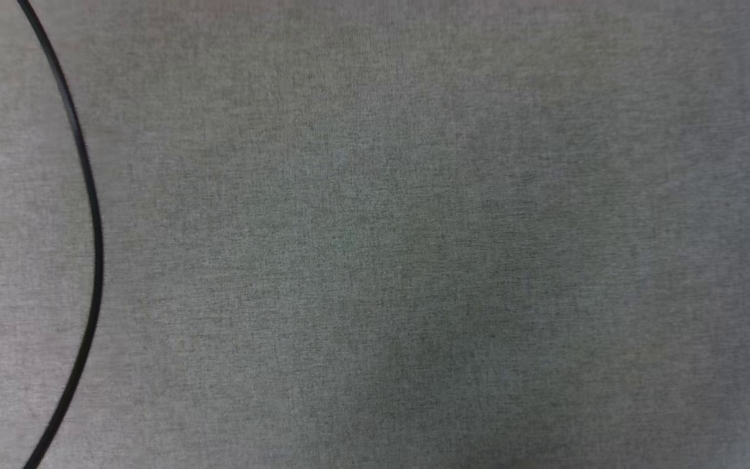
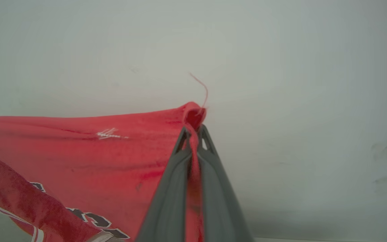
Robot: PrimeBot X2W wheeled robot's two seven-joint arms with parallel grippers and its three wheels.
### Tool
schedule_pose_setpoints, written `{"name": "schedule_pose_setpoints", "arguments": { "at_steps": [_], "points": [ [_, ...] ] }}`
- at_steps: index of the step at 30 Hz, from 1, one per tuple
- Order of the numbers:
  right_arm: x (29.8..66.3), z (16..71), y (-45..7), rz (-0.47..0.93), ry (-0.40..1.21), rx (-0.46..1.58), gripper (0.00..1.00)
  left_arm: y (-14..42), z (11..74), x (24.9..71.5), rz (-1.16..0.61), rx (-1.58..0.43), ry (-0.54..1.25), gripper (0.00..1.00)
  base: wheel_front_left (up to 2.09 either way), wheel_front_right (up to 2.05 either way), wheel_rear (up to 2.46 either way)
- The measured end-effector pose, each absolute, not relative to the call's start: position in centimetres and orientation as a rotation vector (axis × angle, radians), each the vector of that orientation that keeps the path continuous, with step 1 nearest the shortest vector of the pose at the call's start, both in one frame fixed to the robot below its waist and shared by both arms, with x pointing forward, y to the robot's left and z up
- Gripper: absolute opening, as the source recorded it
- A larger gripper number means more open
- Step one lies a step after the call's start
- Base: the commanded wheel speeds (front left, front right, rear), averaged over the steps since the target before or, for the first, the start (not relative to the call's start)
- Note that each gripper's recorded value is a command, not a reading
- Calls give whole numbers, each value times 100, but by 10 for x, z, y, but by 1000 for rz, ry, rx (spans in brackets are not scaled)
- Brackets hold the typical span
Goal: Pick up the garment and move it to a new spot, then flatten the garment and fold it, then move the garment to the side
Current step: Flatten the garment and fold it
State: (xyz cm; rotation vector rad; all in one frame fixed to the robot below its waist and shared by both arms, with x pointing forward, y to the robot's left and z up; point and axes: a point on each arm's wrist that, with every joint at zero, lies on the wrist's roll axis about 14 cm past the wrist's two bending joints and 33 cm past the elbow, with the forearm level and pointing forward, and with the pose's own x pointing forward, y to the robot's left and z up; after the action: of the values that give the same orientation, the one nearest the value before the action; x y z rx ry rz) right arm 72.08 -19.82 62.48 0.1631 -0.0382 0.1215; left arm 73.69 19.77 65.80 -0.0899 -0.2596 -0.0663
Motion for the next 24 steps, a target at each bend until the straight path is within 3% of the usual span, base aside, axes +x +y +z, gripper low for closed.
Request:
{"name": "schedule_pose_setpoints", "arguments": {
  "at_steps": [5, 12, 24],
  "points": [
    [727, 568, -186, 143, 66, 170, 0, 207, 583, 742, -54, -132, -120, 0, 0, 0, 0],
    [703, 507, -176, 169, 199, 187, 0, 216, 514, 715, -41, -188, 24, 0, 0, 0, 0],
    [604, 427, -193, 167, 409, 183, 0, 216, 429, 608, -41, -222, 211, 0, 0, 0, 0]
  ]
}}
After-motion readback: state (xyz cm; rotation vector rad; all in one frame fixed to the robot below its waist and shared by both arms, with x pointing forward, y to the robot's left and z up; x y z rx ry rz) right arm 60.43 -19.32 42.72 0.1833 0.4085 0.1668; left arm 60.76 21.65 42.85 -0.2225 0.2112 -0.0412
